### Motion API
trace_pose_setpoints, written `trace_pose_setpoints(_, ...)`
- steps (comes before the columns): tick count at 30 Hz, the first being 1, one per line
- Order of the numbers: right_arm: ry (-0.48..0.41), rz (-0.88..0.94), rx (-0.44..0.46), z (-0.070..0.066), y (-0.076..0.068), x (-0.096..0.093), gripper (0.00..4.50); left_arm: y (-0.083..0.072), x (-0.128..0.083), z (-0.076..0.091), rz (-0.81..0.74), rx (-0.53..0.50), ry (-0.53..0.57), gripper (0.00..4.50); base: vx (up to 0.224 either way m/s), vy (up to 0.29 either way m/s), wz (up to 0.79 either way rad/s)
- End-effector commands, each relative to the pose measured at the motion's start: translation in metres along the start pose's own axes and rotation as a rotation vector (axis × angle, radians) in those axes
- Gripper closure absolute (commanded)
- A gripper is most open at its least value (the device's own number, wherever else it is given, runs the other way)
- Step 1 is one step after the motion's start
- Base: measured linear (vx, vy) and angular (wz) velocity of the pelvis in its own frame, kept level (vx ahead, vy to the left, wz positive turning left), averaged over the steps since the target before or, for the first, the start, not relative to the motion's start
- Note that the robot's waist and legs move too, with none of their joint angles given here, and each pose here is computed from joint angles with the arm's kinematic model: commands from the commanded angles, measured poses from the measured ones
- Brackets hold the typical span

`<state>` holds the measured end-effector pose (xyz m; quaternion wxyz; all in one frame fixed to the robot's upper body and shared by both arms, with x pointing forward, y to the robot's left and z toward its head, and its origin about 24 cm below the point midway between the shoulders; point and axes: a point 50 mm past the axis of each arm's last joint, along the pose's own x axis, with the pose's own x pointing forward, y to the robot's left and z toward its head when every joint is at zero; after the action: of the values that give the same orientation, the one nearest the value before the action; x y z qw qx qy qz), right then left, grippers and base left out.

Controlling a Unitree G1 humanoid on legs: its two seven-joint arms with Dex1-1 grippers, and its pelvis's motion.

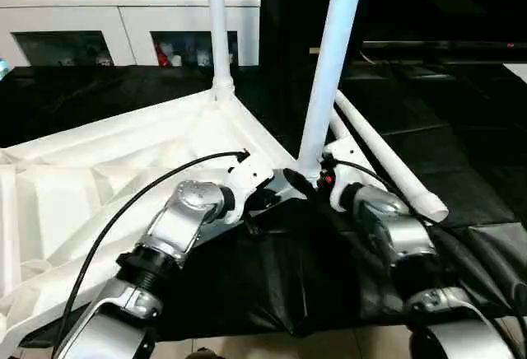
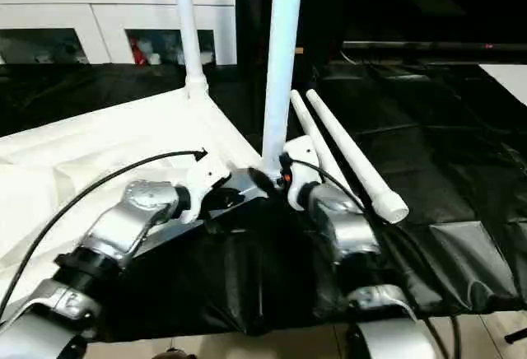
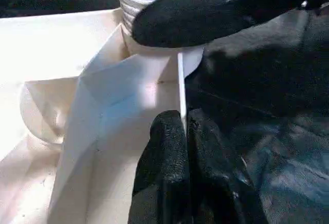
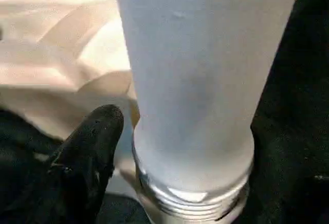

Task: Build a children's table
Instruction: Rotate leg to tighten

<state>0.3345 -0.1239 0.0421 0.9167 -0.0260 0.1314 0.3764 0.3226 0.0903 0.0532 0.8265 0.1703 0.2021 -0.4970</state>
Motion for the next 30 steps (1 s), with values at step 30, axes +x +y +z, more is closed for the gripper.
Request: trace_pose_setpoints(30, 0.146, 0.478, -0.109, -0.012, 0.026, -0.023, 1.76, -0.010, -0.019, 0.007, -0.264, 0.116, -0.051, 4.50, 0.000, 0.000, 0.00)
